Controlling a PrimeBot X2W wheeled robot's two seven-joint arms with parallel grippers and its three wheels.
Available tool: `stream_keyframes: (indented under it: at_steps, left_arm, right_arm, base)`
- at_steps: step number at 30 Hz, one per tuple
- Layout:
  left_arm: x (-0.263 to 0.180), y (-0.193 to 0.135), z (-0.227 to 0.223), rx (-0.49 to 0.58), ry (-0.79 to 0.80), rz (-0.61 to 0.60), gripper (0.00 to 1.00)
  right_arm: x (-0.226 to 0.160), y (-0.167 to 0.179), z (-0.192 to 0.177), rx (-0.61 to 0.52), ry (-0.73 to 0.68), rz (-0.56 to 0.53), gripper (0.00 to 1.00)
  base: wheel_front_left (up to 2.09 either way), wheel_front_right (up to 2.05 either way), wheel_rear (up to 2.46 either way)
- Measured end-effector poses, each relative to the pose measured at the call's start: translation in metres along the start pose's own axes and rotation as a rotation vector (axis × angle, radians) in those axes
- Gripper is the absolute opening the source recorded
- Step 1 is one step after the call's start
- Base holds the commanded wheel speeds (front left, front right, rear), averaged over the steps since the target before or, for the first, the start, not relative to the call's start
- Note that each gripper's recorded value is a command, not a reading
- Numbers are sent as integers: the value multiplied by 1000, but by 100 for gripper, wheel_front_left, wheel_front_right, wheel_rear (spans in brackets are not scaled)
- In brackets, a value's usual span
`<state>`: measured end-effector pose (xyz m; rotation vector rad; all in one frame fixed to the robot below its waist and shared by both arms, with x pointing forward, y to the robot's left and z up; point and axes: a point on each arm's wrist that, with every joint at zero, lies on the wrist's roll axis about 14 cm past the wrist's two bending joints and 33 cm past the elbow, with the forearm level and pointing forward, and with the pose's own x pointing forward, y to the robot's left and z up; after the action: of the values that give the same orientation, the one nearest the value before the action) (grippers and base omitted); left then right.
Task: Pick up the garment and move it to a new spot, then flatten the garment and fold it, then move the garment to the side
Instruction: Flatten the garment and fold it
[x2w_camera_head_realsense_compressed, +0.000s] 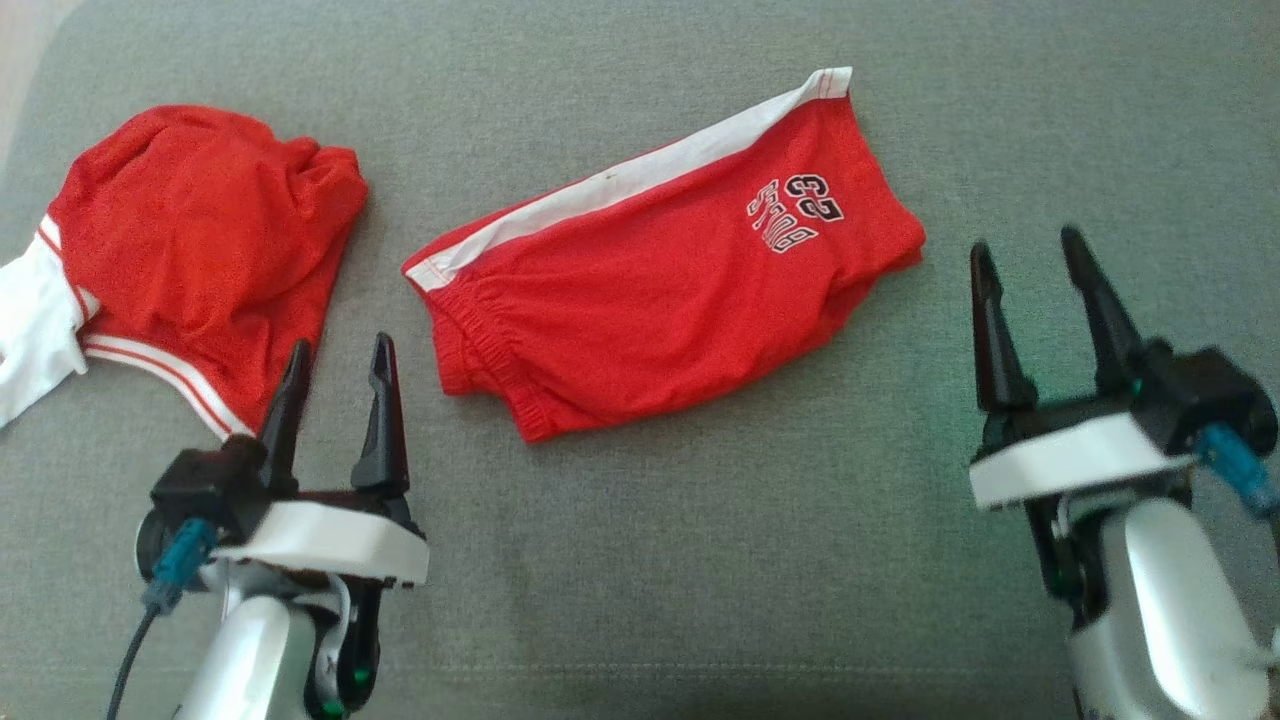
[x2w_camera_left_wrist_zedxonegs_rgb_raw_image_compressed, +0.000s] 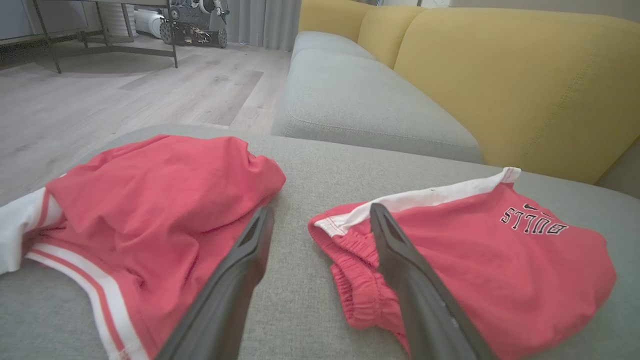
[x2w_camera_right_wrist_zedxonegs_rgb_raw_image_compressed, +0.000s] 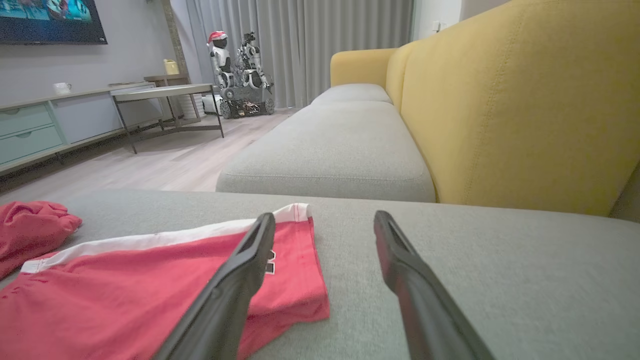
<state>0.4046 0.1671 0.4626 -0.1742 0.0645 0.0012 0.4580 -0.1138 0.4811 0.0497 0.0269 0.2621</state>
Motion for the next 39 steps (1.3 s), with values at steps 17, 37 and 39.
stream_keyframes:
  at_steps: [17, 37, 39]
  left_arm:
    - [-6, -4, -6, -8, 17, -23, 100]
    - [25, -9, -7, -15, 7, -50, 100]
    - [28, -10, -9, -14, 10, -57, 100]
  right_arm:
    - [-17, 6, 3, 50, 24, -5, 100]
    - [47, 13, -46, 111, 173, 35, 100]
    - [55, 16, -62, 117, 235, 46, 100]
  base:
    - [0, 0, 0]
    - [0, 0, 0]
    - [0, 0, 0]
